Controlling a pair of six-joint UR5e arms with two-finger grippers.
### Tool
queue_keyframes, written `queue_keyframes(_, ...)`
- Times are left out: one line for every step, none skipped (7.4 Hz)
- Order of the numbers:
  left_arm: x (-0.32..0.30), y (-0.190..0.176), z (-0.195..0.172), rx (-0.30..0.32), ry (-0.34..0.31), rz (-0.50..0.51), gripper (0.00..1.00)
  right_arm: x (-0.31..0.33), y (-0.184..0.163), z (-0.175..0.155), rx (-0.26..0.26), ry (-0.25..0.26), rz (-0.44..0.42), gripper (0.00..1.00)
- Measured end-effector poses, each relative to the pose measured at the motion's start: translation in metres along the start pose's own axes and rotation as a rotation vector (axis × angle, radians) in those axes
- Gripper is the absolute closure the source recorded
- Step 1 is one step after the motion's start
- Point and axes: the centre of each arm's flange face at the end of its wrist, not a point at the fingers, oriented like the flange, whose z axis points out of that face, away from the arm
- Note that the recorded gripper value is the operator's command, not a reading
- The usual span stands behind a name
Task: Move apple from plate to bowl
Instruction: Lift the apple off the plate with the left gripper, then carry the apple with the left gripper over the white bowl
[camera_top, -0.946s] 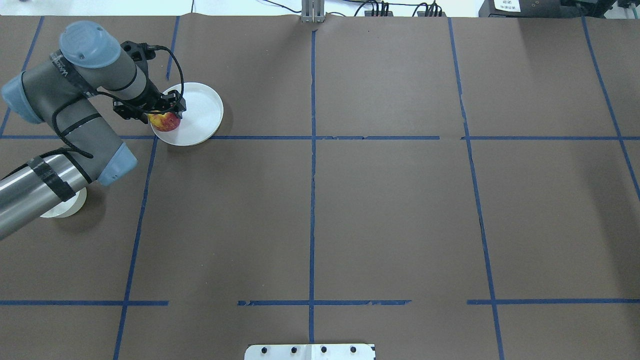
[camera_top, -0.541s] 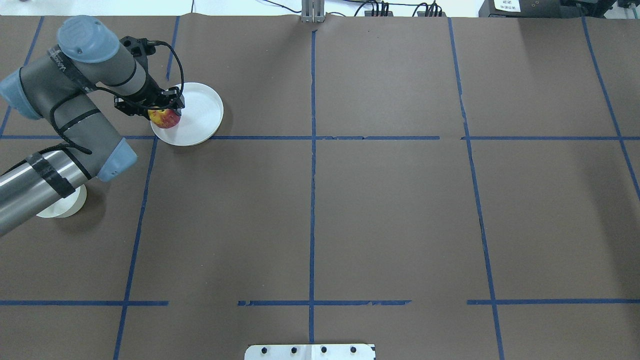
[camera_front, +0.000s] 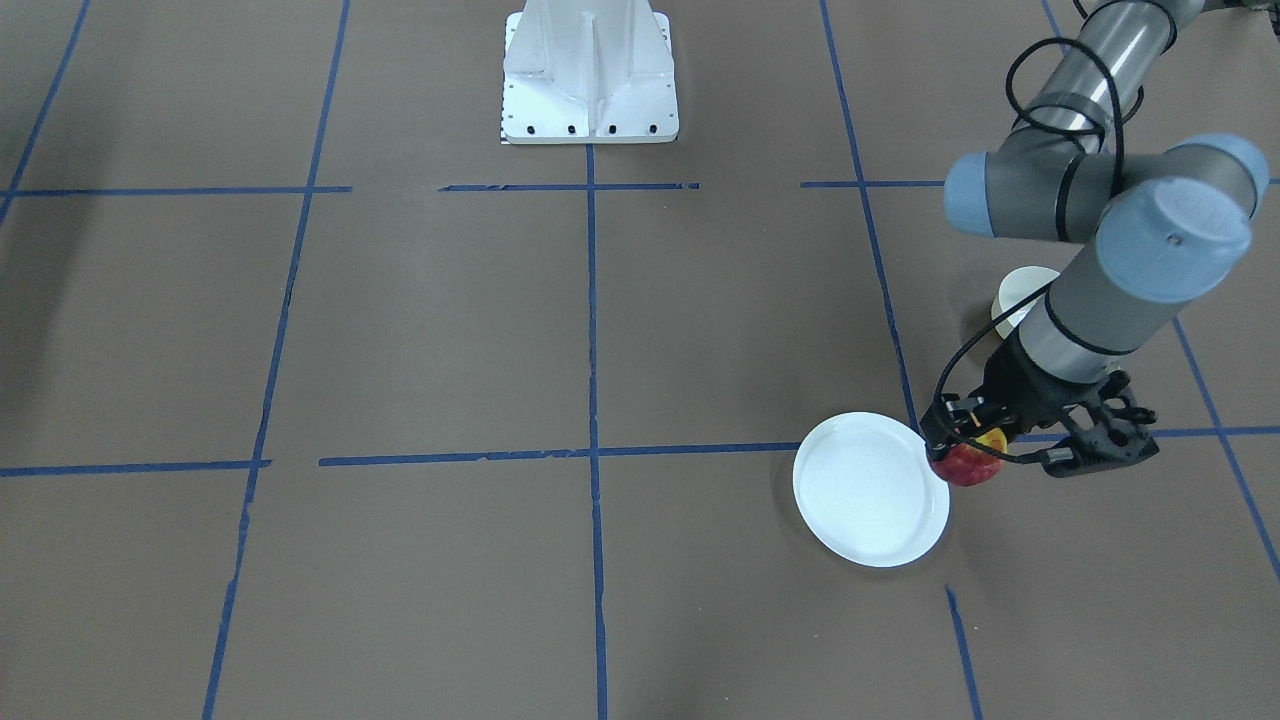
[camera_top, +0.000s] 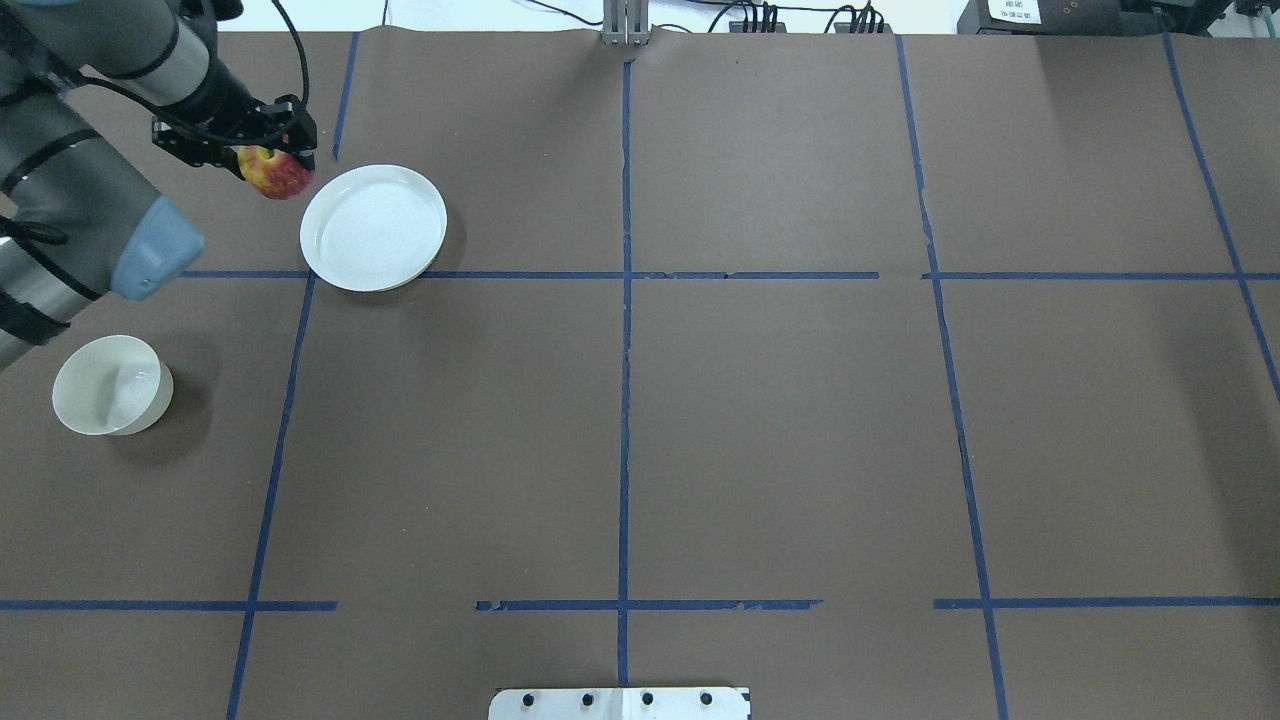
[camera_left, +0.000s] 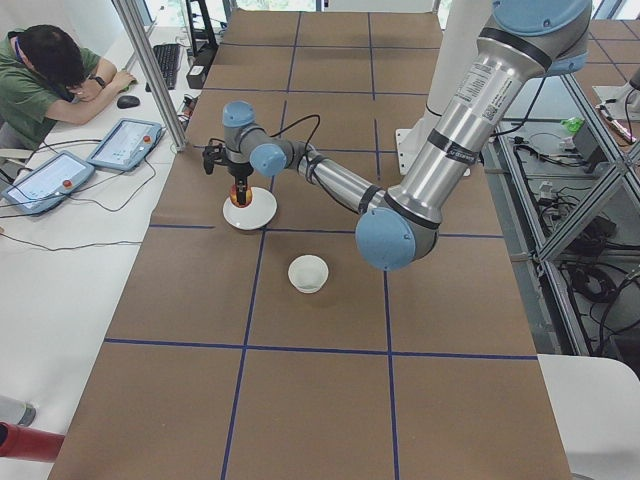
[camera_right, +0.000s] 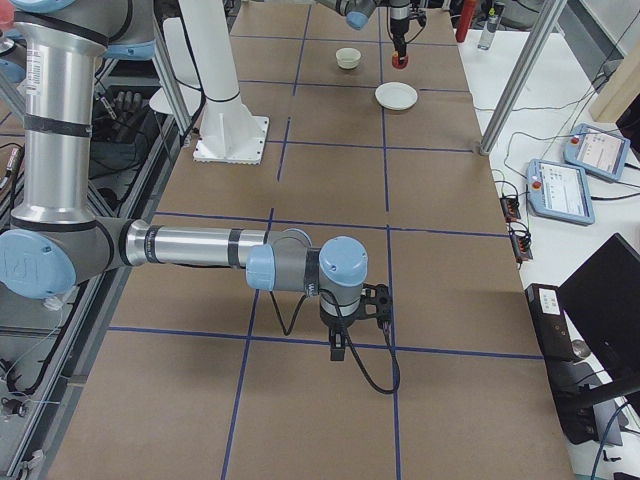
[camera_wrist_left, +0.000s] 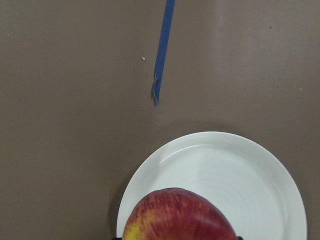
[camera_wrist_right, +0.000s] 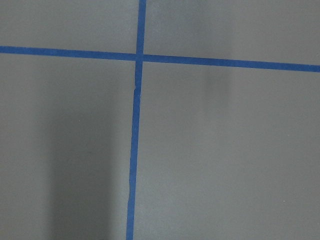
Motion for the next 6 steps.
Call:
queue_keyframes(-0.021, 0.017, -0.042, 0.001, -0.023, 0.051, 0.63, 0.0, 0.0, 0.0, 0.0, 0.0, 0.0, 0.0)
queue_keyframes(-0.057, 0.04, -0.067, 0.001, -0.048, 0.098, 0.63, 0.0, 0.0, 0.0, 0.0, 0.0, 0.0, 0.0)
queue_keyframes(-0.102, 0.064, -0.079, -0.007, -0.076, 0.142, 0.64, 0.0, 0.0, 0.0, 0.0, 0.0, 0.0, 0.0)
queue_keyframes(-0.147, 0.087, -0.079, -0.018, -0.098, 0.181, 0.63, 0.0, 0.0, 0.0, 0.0, 0.0, 0.0, 0.0)
queue_keyframes(-0.189, 0.11, -0.071, -0.015, -0.1, 0.209, 0.63, 0.0, 0.0, 0.0, 0.0, 0.0, 0.0, 0.0)
queue_keyframes(-0.224, 0.132, -0.062, 0.003, -0.088, 0.212, 0.63, 0.0, 0.0, 0.0, 0.0, 0.0, -0.001, 0.0)
